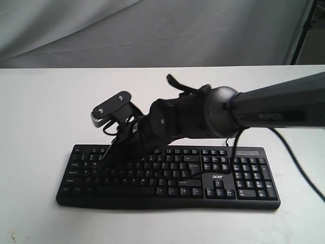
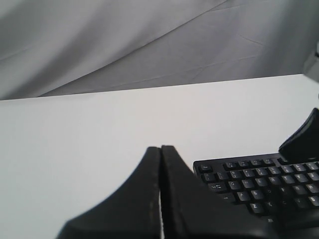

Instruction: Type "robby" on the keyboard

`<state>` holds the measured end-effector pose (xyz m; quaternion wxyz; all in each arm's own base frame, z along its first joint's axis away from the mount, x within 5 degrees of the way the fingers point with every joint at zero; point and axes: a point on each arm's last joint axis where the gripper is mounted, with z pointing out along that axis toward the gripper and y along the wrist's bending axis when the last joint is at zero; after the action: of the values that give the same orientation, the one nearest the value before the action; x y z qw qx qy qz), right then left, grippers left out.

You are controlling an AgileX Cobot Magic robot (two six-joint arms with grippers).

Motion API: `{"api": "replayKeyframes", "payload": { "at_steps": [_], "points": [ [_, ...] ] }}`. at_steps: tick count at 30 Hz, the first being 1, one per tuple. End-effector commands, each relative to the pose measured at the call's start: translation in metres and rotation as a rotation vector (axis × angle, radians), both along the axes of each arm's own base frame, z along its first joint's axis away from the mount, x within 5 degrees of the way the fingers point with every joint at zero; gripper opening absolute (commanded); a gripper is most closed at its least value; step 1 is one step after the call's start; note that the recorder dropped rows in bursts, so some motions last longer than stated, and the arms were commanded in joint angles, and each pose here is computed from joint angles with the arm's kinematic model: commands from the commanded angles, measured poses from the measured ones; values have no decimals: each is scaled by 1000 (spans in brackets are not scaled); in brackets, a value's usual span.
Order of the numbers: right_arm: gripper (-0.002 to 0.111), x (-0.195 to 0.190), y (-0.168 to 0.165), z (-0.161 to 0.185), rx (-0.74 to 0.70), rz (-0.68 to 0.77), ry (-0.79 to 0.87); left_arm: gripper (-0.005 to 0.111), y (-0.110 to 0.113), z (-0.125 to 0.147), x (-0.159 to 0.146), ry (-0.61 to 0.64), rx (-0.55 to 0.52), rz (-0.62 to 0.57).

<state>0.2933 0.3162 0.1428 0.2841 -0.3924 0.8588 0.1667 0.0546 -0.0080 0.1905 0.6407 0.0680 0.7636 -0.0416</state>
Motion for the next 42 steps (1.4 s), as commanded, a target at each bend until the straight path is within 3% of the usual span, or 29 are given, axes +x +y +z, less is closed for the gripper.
{"api": "replayKeyframes", "payload": {
  "at_steps": [1, 6, 21, 42],
  "points": [
    [0, 0, -35, 16, 8, -74, 7, 0, 0, -1, 0, -7, 1, -6],
    [0, -2, -55, 13, -18, -105, 42, 0, 0, -1, 0, -7, 1, -6],
    [0, -15, -67, -8, -58, -125, 98, 0, 0, -1, 0, -7, 1, -6],
    [0, -10, -66, -18, -64, -133, 68, 0, 0, -1, 0, -7, 1, -6]
  ]
}}
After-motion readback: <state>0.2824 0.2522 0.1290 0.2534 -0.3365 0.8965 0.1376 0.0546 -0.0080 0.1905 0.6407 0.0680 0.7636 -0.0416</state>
